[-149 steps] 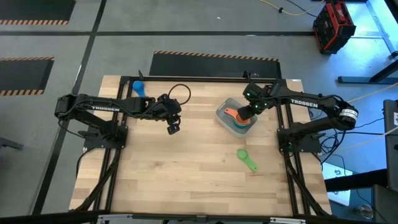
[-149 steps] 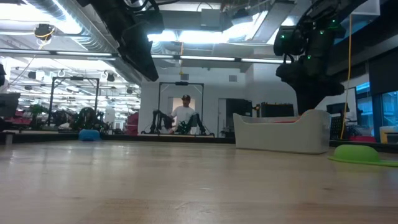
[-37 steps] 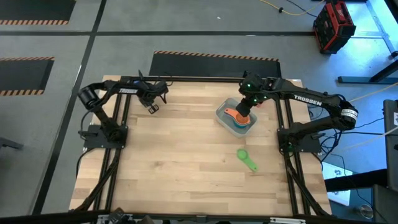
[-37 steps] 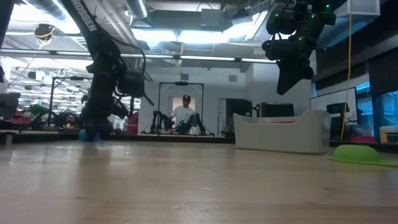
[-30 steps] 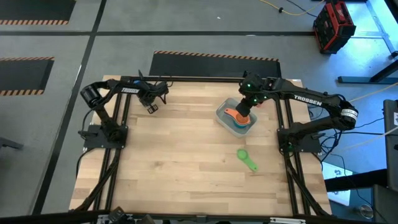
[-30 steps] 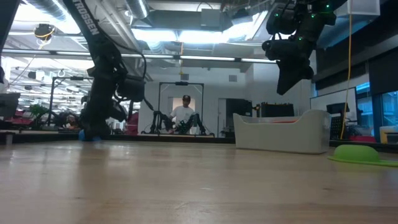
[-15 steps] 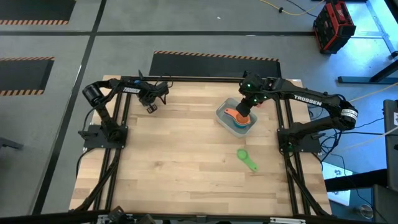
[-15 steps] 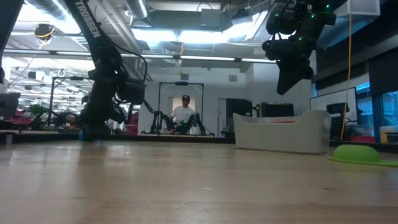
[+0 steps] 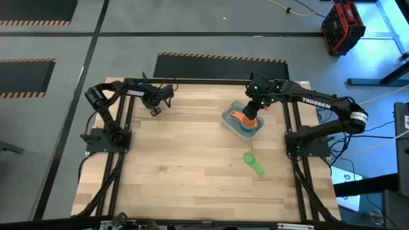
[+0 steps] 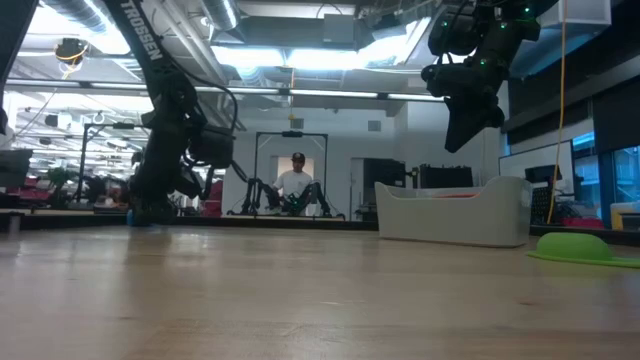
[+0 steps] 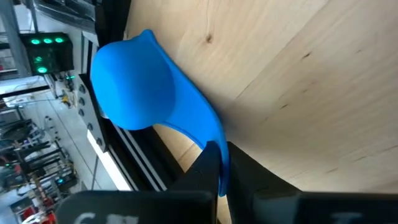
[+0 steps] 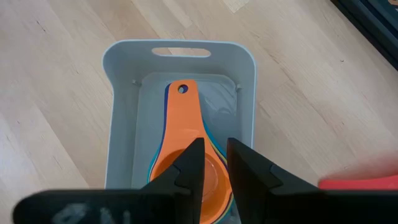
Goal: Nest measuring cups in basket
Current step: Stack the blue measuring cup on top of the orange measuring cup in the bin
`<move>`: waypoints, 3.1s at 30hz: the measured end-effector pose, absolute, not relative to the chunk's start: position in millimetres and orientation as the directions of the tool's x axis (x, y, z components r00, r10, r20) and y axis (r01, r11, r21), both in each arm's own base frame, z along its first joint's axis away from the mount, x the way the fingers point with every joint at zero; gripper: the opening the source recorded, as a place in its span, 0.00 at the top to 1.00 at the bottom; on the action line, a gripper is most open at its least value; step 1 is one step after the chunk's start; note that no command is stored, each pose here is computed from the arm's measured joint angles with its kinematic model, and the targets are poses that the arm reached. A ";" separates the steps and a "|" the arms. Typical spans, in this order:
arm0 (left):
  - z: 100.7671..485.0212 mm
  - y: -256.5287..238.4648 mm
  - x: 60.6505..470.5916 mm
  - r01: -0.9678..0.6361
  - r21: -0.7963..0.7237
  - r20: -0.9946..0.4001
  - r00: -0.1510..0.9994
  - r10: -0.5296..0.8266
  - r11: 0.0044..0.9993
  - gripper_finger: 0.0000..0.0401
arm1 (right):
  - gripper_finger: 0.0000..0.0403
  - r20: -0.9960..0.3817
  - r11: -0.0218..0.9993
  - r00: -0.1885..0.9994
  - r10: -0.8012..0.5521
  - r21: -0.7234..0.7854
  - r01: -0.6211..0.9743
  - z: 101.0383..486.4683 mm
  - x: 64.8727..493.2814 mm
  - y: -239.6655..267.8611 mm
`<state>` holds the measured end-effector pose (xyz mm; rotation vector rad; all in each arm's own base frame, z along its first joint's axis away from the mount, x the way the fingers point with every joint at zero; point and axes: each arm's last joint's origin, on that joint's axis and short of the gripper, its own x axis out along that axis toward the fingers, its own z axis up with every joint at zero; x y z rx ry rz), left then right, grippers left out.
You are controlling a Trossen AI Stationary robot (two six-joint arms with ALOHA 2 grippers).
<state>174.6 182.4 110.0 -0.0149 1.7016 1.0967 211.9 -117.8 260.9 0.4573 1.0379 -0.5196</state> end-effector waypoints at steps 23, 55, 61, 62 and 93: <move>169.9 153.5 253.5 -0.489 0.584 -0.805 -0.244 0.542 0.648 1.00 | 0.82 -0.894 0.810 0.407 -0.187 0.094 0.579 261.0 211.4 -117.5; 355.2 86.0 343.5 -0.484 -0.013 -0.839 0.481 0.253 0.875 1.00 | 0.82 -0.744 0.884 0.577 -0.336 -0.038 0.466 319.6 148.4 -96.0; 359.6 76.0 352.4 -0.436 -0.066 -0.797 0.564 0.216 0.897 1.00 | 0.82 -0.744 0.890 0.577 -0.337 -0.053 0.452 319.6 148.4 -96.0; 360.3 74.4 353.7 -0.428 -0.073 -0.791 0.575 0.209 0.901 1.00 | 0.82 -0.744 0.890 0.577 -0.337 -0.053 0.452 319.6 148.4 -96.0; 292.2 93.9 447.6 0.070 -0.558 -0.488 0.778 -0.395 0.827 1.00 | 0.82 -0.721 0.894 0.588 -0.368 -0.099 0.438 327.7 132.8 -87.7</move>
